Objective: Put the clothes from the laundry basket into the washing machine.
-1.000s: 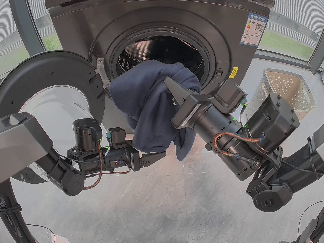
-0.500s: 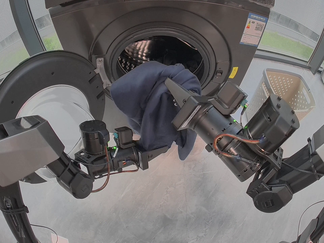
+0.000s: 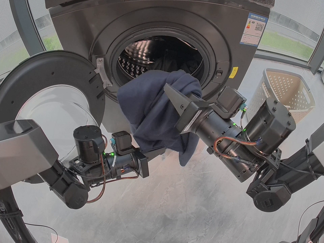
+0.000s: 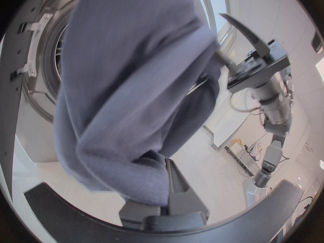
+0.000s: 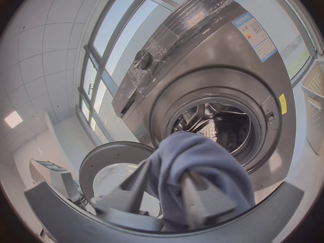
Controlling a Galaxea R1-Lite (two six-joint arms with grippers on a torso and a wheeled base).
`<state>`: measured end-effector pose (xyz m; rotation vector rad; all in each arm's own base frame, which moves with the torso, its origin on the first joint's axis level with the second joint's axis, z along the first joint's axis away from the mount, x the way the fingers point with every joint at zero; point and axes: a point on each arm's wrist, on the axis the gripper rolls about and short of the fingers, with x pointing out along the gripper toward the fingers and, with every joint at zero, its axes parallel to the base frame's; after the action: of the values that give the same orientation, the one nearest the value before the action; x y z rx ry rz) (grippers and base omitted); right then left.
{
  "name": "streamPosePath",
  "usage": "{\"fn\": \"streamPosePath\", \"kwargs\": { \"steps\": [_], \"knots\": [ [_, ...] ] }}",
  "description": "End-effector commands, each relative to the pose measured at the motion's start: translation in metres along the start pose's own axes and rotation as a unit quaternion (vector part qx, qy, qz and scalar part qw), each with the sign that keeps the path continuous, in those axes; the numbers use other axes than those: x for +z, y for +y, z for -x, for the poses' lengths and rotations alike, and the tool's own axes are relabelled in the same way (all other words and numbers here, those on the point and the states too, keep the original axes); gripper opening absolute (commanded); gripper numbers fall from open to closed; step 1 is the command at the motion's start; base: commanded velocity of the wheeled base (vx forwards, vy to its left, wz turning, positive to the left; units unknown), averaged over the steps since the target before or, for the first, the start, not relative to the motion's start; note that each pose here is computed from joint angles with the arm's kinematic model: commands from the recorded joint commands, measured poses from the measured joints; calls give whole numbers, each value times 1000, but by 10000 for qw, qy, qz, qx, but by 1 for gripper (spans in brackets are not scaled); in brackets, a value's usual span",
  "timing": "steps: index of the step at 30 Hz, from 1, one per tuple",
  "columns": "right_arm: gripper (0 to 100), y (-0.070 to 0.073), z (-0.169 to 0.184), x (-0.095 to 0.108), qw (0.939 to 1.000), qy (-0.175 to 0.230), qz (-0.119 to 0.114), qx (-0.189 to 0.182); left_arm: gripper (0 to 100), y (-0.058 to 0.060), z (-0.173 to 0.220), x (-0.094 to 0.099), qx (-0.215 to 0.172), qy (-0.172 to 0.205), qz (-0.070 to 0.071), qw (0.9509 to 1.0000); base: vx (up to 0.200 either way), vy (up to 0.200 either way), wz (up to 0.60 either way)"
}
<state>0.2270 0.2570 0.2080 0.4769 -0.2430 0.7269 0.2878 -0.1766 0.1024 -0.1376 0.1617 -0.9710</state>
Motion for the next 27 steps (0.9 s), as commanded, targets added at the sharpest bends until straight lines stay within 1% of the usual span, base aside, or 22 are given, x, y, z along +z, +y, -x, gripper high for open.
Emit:
{"fn": "streamPosePath", "kwargs": {
  "steps": [1, 2, 3, 6, 8, 9, 11, 13, 15, 17, 19, 20, 21, 22, 23, 24, 25, 27],
  "knots": [
    [100, -10, 2, -11, 9997, 190, 66, -167, 0, -26, 21, 23, -170, -385, -149, 9990, 0, 0, 0],
    [100, -17, 4, -17, 9990, 319, 121, -275, 0, -27, 22, 25, -152, -417, -161, 9989, 0, 0, 0],
    [100, -25, 5, -21, 9984, 386, 180, -378, 0, -29, 24, 31, -64, -540, -195, 9983, 0, 0, 0],
    [100, -28, 10, -37, 9966, 651, 265, -426, 0, -29, 25, 42, 65, -742, -248, 9969, 0, 0, 0],
    [100, -30, 15, -41, 9956, 769, 282, -454, 0, -28, 24, 49, 77, -858, -295, 9958, 0, 0, 0],
    [100, -30, 15, -41, 9955, 784, 284, -459, 0, -28, 24, 49, 75, -872, -301, 9957, 0, 0, 0],
    [100, -32, 19, -43, 9949, 838, 288, -484, 0, -29, 24, 58, 76, -1023, -318, 9942, 0, 0, 0],
    [100, -34, 21, -42, 9952, 792, 285, -501, 0, -28, 21, 65, 126, -1160, -261, 9928, 0, 0, 0],
    [100, -36, 24, -40, 9954, 770, 287, -492, 0, -27, 18, 69, 227, -1263, -249, 9914, 0, 0, 0],
    [100, -44, 32, -41, 9934, 872, 374, -636, 0, -25, 14, 77, 374, -1451, -264, 9884, 0, 0, 0],
    [100, -53, 40, -44, 9906, 1036, 490, -746, 0, -25, 14, 83, 390, -1557, -291, 9866, 0, 0, 0],
    [100, -53, 40, -44, 9906, 1036, 490, -746, 0, -26, 14, 86, 375, -1597, -307, 9860, 0, 0, 0],
    [100, -59, 49, -47, 9881, 1169, 594, -806, 0, -27, 15, 88, 368, -1632, -321, 9854, 0, 0, 0],
    [100, -59, 50, -48, 9880, 1179, 603, -800, 0, -27, 15, 89, 367, -1632, -313, 9854, 0, 0, 0],
    [100, -62, 52, -48, 9877, 1194, 616, -802, 0, -28, 16, 92, 349, -1686, -342, 9845, 0, 0, 0],
    [100, -65, 52, -48, 9876, 1192, 622, -808, 0, -32, 19, 96, 298, -1742, -358, 9836, 0, 0, 0],
    [100, -66, 52, -48, 9876, 1189, 625, -815, 0, -33, 19, 97, 288, -1755, -363, 9834, 0, 0, 0],
    [100, -73, 51, -47, 9867, 1186, 657, -898, 0, -36, 23, 101, 262, -1807, -385, 9824, 0, 0, 0]
  ]
}}
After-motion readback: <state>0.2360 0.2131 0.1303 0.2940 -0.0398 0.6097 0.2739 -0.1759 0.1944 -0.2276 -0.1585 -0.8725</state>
